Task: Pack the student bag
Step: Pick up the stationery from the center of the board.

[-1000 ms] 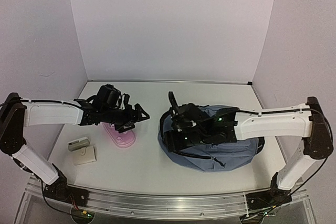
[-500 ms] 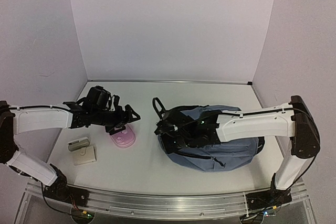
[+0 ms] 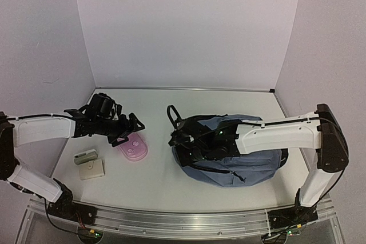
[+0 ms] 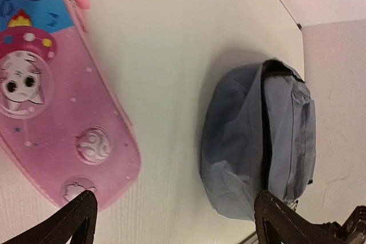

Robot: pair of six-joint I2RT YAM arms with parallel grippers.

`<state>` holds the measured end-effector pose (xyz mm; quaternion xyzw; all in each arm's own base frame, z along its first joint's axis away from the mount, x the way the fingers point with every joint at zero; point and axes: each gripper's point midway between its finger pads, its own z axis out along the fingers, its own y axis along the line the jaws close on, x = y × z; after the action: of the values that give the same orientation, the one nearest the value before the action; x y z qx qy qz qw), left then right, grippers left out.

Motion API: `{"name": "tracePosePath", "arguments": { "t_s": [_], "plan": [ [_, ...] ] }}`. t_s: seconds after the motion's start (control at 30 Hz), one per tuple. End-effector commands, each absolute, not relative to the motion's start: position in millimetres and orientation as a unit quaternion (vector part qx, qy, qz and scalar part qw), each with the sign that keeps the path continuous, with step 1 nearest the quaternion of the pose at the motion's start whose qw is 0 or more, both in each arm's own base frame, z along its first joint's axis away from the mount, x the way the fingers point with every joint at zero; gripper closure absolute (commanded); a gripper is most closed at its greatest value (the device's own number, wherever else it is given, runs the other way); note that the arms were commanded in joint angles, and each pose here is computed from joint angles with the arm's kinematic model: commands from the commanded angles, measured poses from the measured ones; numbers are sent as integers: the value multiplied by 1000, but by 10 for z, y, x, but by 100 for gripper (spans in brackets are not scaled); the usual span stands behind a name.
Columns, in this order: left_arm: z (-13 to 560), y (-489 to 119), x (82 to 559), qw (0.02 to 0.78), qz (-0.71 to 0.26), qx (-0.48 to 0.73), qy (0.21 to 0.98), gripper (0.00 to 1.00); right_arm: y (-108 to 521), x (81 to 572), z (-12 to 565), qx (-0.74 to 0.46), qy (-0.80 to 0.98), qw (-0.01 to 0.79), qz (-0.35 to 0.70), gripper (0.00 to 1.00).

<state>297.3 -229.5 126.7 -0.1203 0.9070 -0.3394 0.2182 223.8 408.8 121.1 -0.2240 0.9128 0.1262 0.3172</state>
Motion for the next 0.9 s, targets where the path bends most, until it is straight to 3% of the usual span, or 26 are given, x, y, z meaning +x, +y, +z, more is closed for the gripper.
{"name": "tracePosePath", "arguments": {
  "t_s": [0.0,0.17,0.47,0.87],
  "plan": [
    [1240,-1753,3107,249,-279,-184,909,2,4335,2258,1533,-212,899,337,185,80],
    [985,-1381,3173,239,-268,-247,900,1,4542,2322,1620,-206,892,345,207,74],
    [735,-1498,3286,231,-350,-253,872,7,4993,2433,1661,-212,882,348,235,74],
    [286,-1623,3372,197,-396,-267,857,49,4933,2421,1761,-201,880,353,245,74]
  ]
}}
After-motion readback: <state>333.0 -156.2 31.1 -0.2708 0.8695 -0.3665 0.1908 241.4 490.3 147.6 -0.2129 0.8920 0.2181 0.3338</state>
